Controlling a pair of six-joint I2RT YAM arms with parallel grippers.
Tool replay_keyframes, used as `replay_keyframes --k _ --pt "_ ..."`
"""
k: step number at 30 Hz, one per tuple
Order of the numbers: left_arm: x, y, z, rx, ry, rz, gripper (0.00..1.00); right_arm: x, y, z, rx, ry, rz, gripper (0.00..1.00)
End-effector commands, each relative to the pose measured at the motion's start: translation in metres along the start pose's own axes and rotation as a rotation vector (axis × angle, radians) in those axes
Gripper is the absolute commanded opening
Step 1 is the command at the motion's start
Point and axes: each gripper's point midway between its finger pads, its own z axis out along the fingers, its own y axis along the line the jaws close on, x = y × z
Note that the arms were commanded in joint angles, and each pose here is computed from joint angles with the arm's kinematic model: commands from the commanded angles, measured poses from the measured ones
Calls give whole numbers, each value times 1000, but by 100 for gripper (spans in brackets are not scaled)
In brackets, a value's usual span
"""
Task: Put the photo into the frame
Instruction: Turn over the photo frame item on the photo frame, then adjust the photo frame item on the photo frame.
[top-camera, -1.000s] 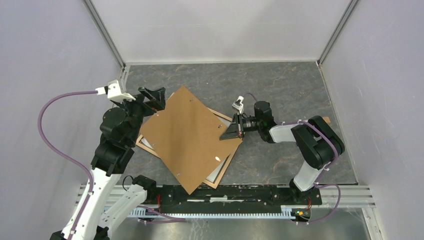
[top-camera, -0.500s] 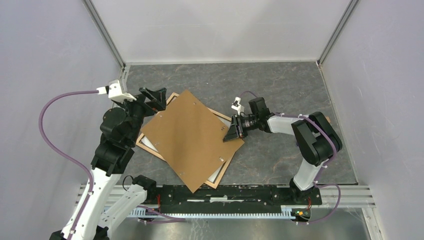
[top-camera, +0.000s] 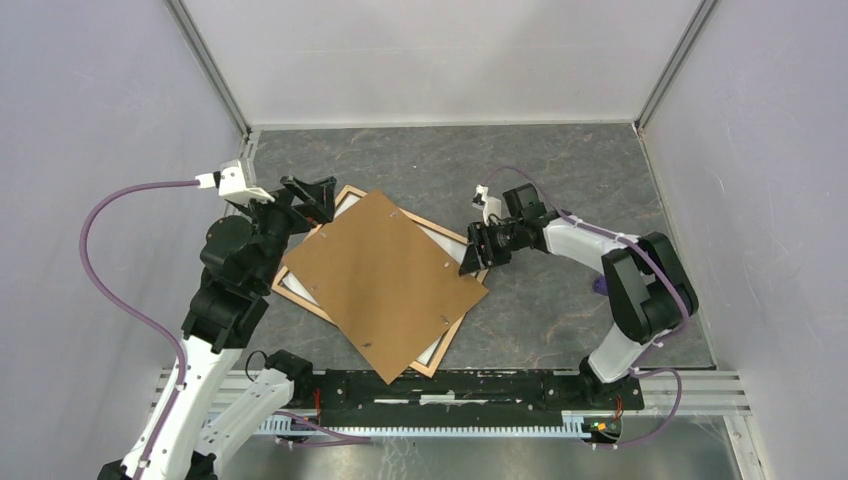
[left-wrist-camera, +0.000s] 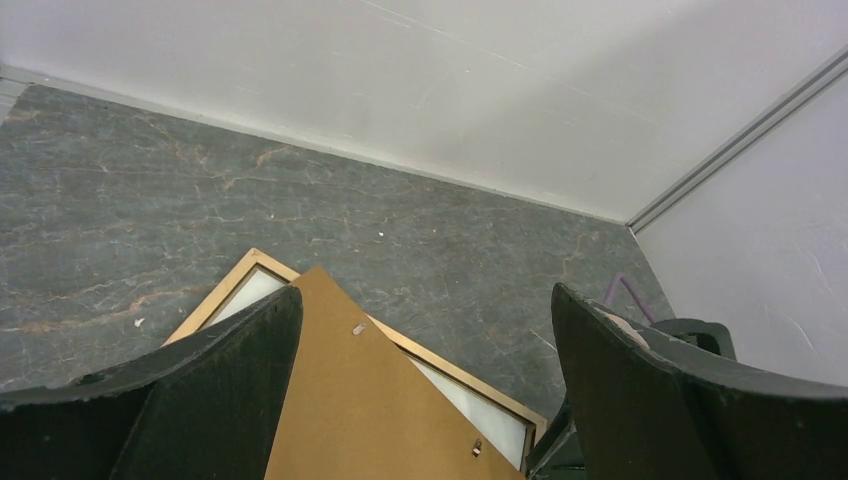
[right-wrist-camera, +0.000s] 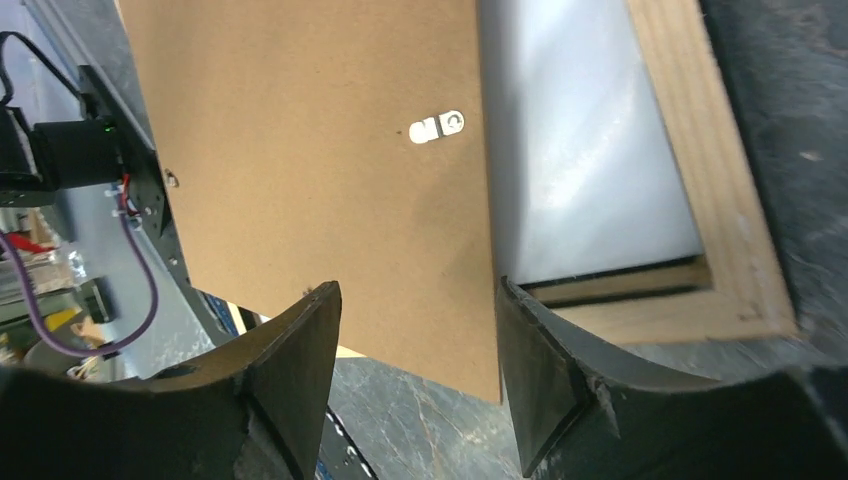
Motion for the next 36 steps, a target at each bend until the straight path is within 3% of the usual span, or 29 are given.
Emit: replay_keyframes --k 1,8,14,18,26,36 --pt "-12 -10 -2 43 -37 26 100 -26 4 -29 109 -93 -113 66" --pt "-13 -13 -5 60 -39 21 100 -19 8 -60 202 -229 -156 78" --pt "-11 -15 -5 67 -33 16 100 6 24 -54 43 -416 19 78" --pt "-8 -14 -3 65 -30 17 100 19 15 -48 36 -460 112 78" --pt "-4 -14 -1 65 -16 24 100 47 11 -26 -108 -482 351 61" --pt "1 -16 3 71 4 26 100 46 10 -20 -165 -509 392 49"
